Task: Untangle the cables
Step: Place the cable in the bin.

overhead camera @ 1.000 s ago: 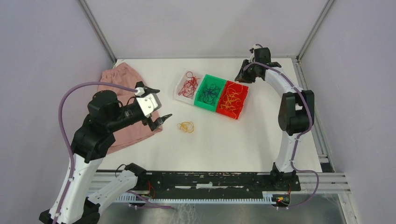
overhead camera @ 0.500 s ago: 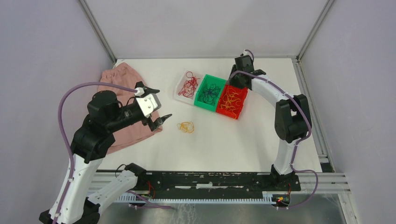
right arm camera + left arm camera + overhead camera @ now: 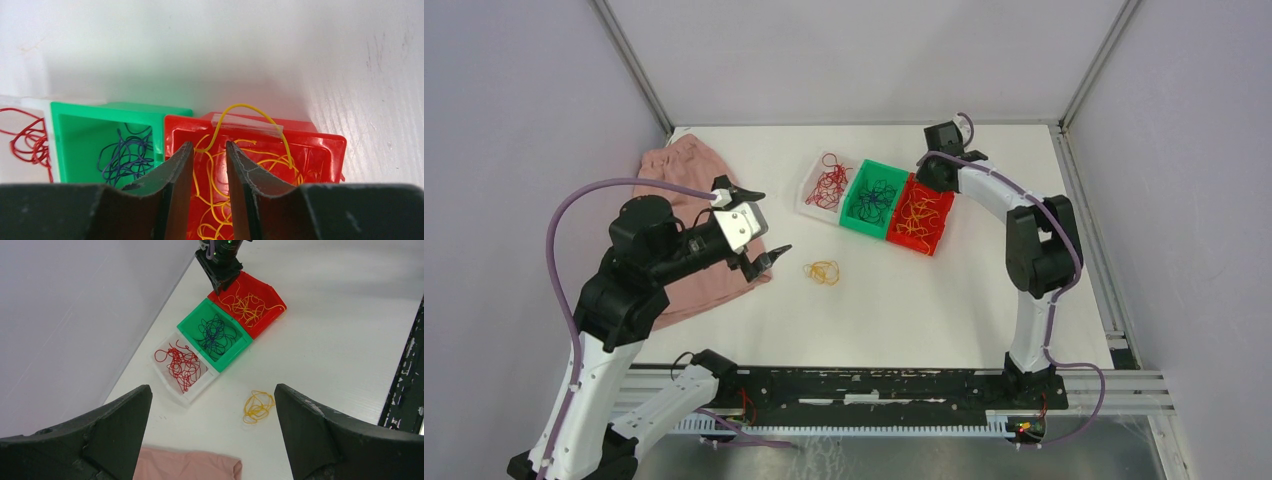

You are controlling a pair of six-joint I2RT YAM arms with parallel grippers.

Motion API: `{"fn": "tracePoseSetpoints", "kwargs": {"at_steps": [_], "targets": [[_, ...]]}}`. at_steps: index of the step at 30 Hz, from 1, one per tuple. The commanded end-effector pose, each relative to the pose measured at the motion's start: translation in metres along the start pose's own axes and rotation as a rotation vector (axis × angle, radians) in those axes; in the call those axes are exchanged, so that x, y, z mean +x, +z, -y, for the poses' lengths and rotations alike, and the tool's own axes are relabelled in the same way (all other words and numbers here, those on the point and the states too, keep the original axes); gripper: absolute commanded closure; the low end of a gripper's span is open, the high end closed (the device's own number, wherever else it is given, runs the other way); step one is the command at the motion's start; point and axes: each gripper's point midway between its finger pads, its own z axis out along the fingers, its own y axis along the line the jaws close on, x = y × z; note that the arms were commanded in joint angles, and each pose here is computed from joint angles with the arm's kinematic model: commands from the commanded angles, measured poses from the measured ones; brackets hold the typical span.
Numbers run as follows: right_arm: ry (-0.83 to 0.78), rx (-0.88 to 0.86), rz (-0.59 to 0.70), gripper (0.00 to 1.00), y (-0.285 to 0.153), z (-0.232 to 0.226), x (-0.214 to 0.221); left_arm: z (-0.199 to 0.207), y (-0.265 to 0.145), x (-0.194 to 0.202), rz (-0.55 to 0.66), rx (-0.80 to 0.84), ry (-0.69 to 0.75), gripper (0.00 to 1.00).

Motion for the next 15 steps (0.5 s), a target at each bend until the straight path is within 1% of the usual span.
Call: {"fn": "tracePoseSetpoints", "kwargs": {"at_steps": [1,6,8,13,15], "targets": [[0.051,-0.017,0.068,0.67,-0.002,-0.017,-0.021,-0.008,-0.007,-0.011,0.023,-0.031,0.051,0.01],[0.055,0.003,0.078,0.75,0.001,-0.014,-0.019,-0.007,-0.008,-0.011,0.021,-0.033,0.054,0.01],[0.053,0.010,0.085,0.80,0.001,-0.013,-0.020,-0.008,-0.008,-0.011,0.020,-0.035,0.054,0.01],[0.033,0.031,0.109,0.99,-0.001,-0.008,-0.019,-0.008,-0.008,-0.011,0.020,-0.035,0.058,0.01],[0.023,0.036,0.120,1.00,-0.002,-0.007,-0.018,-0.008,-0.008,-0.010,0.019,-0.034,0.059,0.01]]}}
